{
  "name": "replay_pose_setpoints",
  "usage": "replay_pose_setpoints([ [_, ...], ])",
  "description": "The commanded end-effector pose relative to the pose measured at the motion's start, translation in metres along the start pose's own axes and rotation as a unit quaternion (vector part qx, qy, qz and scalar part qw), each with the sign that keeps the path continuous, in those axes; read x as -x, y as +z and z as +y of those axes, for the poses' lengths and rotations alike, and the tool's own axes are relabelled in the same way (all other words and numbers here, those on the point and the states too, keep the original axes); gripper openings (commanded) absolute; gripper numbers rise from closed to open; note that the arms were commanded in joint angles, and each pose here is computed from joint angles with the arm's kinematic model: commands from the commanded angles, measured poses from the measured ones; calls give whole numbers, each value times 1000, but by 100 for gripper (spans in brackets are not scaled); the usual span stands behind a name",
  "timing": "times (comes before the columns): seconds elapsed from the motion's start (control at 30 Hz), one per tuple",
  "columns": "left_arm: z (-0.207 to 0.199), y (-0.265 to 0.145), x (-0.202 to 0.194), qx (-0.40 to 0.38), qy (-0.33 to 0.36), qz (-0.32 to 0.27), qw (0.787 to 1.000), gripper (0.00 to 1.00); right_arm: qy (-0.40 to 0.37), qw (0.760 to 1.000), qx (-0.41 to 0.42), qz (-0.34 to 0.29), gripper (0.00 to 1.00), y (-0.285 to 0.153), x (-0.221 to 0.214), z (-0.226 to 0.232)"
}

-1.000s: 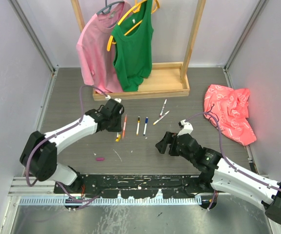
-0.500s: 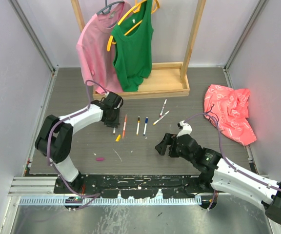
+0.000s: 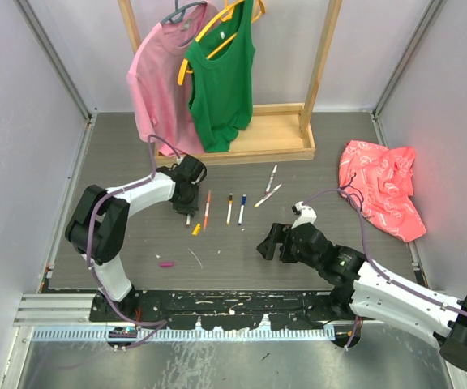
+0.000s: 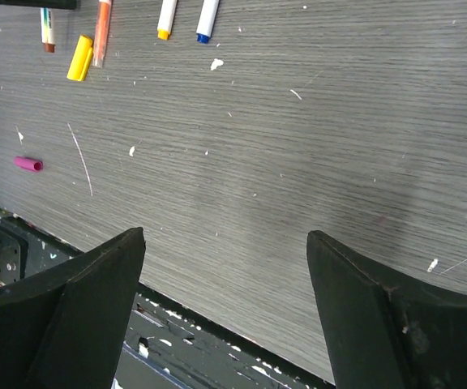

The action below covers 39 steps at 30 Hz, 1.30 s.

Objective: Insert the pens into the pen caps
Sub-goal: Place the pen at the center of the board.

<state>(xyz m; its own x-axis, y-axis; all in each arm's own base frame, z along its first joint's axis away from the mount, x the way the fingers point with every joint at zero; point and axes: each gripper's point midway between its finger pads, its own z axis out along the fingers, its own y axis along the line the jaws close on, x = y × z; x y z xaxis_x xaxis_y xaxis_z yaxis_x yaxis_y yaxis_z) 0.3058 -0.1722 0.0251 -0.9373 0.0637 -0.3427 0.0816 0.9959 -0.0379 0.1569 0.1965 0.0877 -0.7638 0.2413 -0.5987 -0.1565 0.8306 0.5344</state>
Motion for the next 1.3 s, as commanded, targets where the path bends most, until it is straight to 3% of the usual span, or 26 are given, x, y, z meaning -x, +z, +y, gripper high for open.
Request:
replay_pose_setpoints([
  [0.0,4,0,6,9,1,-7,1000,14,-1,1000,22,-6,86,0,7,12],
  [0.7,7,4,-3,6,-9,5,1000,22,-3,1000,25,-10,86,-3,11,16],
  [1.0,5,-63,36,-26,-16,-74,997,31,-9,1000,19,-15,86,-5,16,16],
  [1.27,4,-123,33,-80,6,-135,988,32,-28,999,-17,-41,86,-10,31,7],
])
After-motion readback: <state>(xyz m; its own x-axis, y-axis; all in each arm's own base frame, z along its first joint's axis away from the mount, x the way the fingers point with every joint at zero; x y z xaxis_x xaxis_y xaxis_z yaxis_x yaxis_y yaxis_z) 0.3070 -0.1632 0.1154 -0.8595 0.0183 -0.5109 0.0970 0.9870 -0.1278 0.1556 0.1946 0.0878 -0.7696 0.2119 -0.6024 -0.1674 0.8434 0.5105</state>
